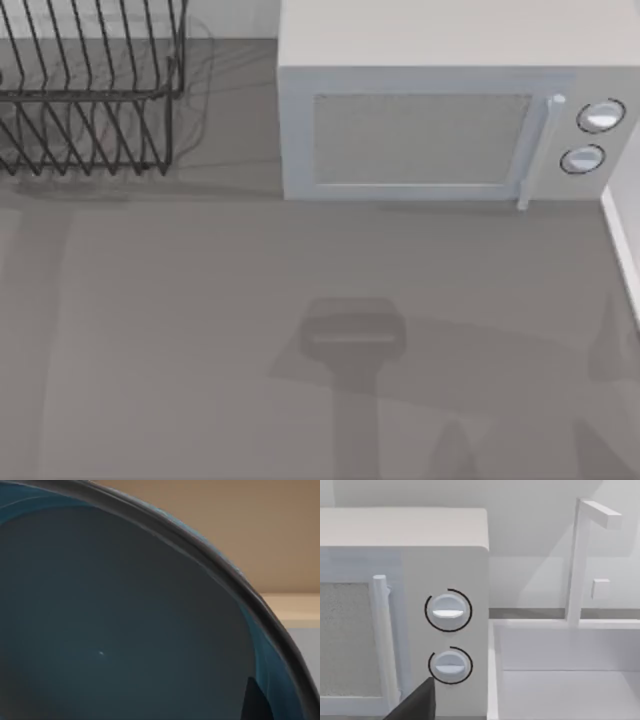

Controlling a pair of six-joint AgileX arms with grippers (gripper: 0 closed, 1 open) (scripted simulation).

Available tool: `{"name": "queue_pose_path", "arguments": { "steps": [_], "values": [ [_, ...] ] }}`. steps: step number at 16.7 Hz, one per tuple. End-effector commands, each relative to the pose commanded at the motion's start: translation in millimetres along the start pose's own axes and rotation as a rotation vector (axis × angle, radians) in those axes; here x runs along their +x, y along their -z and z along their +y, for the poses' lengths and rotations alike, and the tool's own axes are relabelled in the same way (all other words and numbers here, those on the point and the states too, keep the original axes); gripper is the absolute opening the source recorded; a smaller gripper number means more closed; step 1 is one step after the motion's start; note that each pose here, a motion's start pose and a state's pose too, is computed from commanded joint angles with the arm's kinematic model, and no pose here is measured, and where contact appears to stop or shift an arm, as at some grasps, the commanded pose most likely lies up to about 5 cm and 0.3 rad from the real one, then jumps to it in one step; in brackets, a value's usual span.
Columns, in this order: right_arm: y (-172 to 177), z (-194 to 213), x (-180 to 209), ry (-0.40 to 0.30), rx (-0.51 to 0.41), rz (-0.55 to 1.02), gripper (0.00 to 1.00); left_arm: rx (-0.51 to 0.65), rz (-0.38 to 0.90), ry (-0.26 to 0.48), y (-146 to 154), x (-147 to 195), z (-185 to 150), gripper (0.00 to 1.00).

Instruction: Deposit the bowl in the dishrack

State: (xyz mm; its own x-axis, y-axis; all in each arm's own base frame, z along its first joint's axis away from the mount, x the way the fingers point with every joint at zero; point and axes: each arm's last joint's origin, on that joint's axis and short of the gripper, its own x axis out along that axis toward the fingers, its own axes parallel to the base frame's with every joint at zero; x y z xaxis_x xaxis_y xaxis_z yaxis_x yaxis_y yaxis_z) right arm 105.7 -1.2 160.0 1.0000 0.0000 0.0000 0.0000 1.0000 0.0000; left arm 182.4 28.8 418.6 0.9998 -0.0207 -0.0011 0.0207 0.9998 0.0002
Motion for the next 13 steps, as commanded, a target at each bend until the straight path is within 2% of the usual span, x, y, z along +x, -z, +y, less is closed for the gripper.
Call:
{"name": "queue_pose_path", "arguments": {
  "steps": [3,6,10,13],
  "values": [
    [0.0,0.0,0.0,0.000,0.000,0.000,1.00,-0.002,0.001,0.001,5.0,20.3,2.9,0.00],
    [0.0,0.0,0.0,0.000,0.000,0.000,1.00,-0.004,0.007,-0.002,24.7,66.6,9.0,0.00],
    [0.0,0.0,0.0,0.000,0.000,0.000,1.00,0.001,0.000,-0.005,79.2,137.3,13.5,0.00],
    [0.0,0.0,0.0,0.000,0.000,0.000,1.00,0.007,-0.017,-0.004,129.5,174.5,10.7,0.00]
  ]
}}
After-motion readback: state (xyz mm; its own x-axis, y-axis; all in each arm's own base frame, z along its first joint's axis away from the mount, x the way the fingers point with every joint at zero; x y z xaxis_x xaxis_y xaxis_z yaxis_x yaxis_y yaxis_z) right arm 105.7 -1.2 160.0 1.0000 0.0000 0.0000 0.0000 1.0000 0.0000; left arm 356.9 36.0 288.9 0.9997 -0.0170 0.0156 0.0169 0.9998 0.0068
